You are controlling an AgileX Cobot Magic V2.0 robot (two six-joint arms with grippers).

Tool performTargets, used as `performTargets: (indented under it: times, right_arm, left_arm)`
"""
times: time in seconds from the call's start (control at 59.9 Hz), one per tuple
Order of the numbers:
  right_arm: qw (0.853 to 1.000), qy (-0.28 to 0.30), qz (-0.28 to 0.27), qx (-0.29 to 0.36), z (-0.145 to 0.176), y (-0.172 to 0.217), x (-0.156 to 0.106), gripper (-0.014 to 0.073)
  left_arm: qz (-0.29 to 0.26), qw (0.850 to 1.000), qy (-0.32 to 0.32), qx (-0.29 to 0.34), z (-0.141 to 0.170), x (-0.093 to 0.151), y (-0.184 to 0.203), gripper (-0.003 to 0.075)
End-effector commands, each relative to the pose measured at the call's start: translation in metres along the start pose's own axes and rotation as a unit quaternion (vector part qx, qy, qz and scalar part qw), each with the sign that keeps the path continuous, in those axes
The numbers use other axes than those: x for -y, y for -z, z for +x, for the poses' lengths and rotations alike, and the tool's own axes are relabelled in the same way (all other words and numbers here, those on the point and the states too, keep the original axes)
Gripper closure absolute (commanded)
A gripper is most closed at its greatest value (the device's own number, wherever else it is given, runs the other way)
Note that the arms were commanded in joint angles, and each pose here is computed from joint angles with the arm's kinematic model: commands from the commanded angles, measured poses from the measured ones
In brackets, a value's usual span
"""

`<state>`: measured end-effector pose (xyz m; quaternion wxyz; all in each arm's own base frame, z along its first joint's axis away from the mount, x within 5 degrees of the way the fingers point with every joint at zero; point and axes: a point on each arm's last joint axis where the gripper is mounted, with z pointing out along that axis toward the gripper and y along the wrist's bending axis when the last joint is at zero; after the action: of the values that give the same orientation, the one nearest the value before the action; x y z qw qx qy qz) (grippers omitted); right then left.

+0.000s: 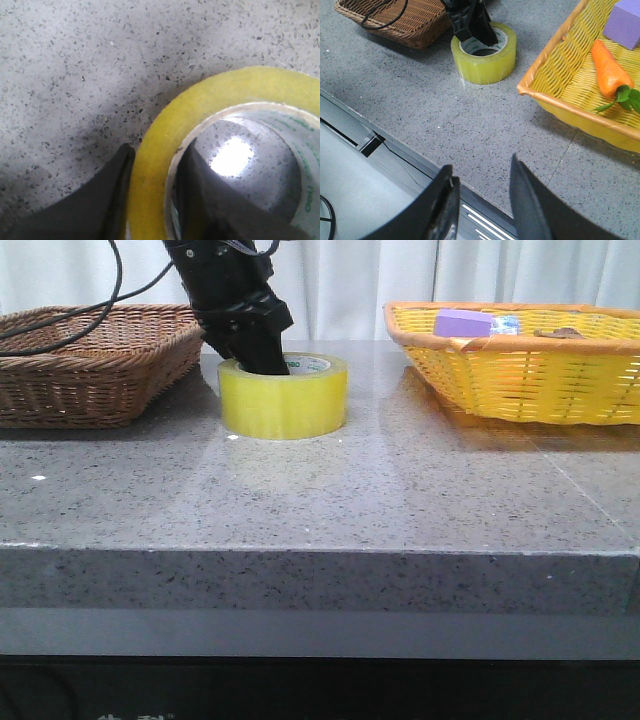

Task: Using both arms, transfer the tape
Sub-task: 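Lower the left gripper into the tape roll's hole and grasp it, then lift the tape roll with the left gripper into the brown basket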

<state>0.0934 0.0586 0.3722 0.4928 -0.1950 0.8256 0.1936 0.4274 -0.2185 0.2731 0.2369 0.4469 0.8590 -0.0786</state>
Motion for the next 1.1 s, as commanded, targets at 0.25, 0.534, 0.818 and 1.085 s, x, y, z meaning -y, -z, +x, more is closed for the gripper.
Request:
performTargets:
  times: [0.25,0.534,0.818,1.085]
  right_arm:
    - [0.999,-0.002,-0.002,0.047,-0.012,0.005,-0.001,0.0309]
    - [0.999,-0.002,-0.002,0.047,-0.012,0.005,-0.001,0.0309]
    - [0.999,-0.002,-0.002,0.047,-0.012,0.005,-0.001,0.0309]
    - [0.999,-0.002,-0.002,0.047,-0.012,0.005,-0.001,0.0309]
  left_arm:
    - [-0.012,0.998,0.006,0.058,-0.025,0.006,0.064,0.0723]
    - [-0.03,0.994,0.02,0.1,-0.039,0.009,0.124,0.0723]
    - [-0.115,0.986,0.016,0.122,-0.031,0.01,0.185,0.0723]
    - [-0.197,0.967,0.075,0.14,0.002,-0.017,0.245,0.0723]
